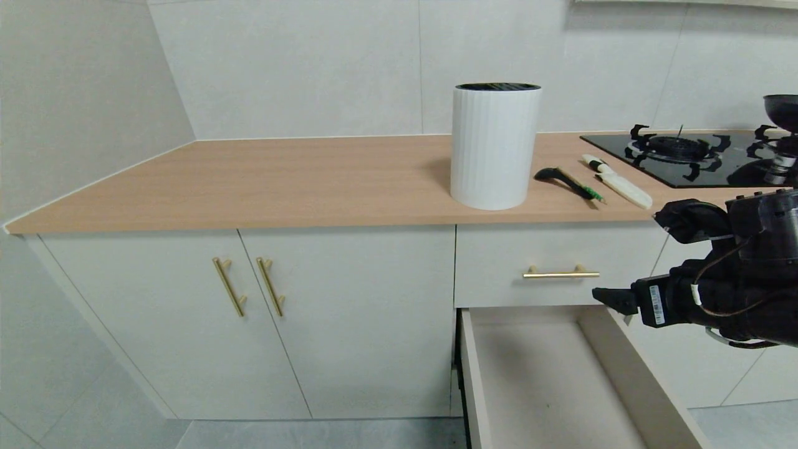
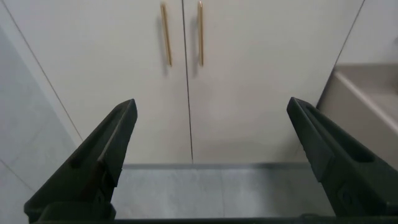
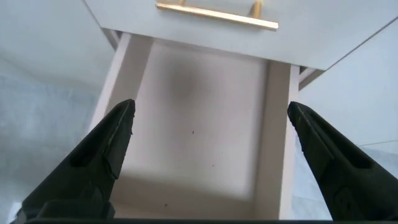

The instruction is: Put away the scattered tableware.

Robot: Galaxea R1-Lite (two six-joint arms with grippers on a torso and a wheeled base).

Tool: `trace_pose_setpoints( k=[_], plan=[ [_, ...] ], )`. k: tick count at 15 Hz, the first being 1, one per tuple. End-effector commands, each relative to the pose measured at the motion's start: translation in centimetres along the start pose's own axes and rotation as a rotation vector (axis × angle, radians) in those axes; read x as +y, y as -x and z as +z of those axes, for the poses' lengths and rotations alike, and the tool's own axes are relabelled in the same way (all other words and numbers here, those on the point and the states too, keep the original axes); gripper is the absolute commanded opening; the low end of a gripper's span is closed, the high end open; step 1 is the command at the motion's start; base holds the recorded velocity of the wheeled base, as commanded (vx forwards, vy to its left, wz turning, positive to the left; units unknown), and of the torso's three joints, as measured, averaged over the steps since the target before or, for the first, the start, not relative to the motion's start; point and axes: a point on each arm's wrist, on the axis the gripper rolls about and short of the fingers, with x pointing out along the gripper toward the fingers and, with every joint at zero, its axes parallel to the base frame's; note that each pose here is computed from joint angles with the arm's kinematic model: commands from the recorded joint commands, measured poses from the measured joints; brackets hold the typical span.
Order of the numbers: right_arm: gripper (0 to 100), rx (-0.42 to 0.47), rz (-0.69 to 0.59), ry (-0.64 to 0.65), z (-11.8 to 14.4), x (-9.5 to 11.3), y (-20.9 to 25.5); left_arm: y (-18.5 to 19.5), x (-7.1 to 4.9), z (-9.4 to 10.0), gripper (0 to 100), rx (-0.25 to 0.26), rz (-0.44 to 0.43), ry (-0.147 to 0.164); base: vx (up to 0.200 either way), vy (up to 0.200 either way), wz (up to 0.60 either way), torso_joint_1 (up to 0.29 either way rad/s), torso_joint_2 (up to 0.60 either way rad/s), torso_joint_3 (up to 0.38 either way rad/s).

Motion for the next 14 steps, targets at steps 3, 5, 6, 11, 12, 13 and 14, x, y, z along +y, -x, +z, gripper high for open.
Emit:
trace_pose_setpoints(
  k=[3, 5, 6, 11, 12, 13, 14],
  plan=[
    [100, -0.003, 0.002, 0.000, 0.00, 0.02, 0.12, -0.01, 0.00, 0.01, 100, 0.000, 0.001, 0.000, 0.000, 0.000, 0.00, 0.180, -0.48, -0.286],
    [100, -0.003, 0.000, 0.001, 0.00, -0.01, 0.11, -0.01, 0.00, 0.01, 100, 0.000, 0.001, 0.000, 0.000, 0.000, 0.00, 0.185, -0.47, -0.283],
    [100, -0.003, 0.002, 0.000, 0.00, 0.02, 0.12, -0.01, 0.00, 0.01, 100, 0.000, 0.001, 0.000, 0.000, 0.000, 0.00, 0.203, -0.49, -0.286],
    [100, -0.005, 0.002, 0.000, 0.02, 0.02, 0.12, -0.01, 0.00, 0.01, 100, 0.000, 0.001, 0.000, 0.000, 0.000, 0.00, 0.216, -0.50, -0.280],
    [100, 0.002, 0.003, 0.001, -0.05, 0.05, -0.06, -0.01, 0.00, 0.01, 100, 0.000, 0.001, 0.000, 0.000, 0.000, 0.00, 0.193, -0.46, -0.246],
    [100, 0.005, 0.006, 0.001, -0.09, 0.07, -0.14, -0.01, 0.00, 0.01, 100, 0.000, 0.001, 0.000, 0.000, 0.000, 0.00, 0.110, -0.23, -0.124],
    [100, 0.011, 0.007, 0.005, -0.14, 0.18, -0.34, -0.01, 0.00, 0.01, 100, 0.000, 0.001, 0.000, 0.000, 0.000, 0.00, 0.061, -0.14, -0.076]
  ],
)
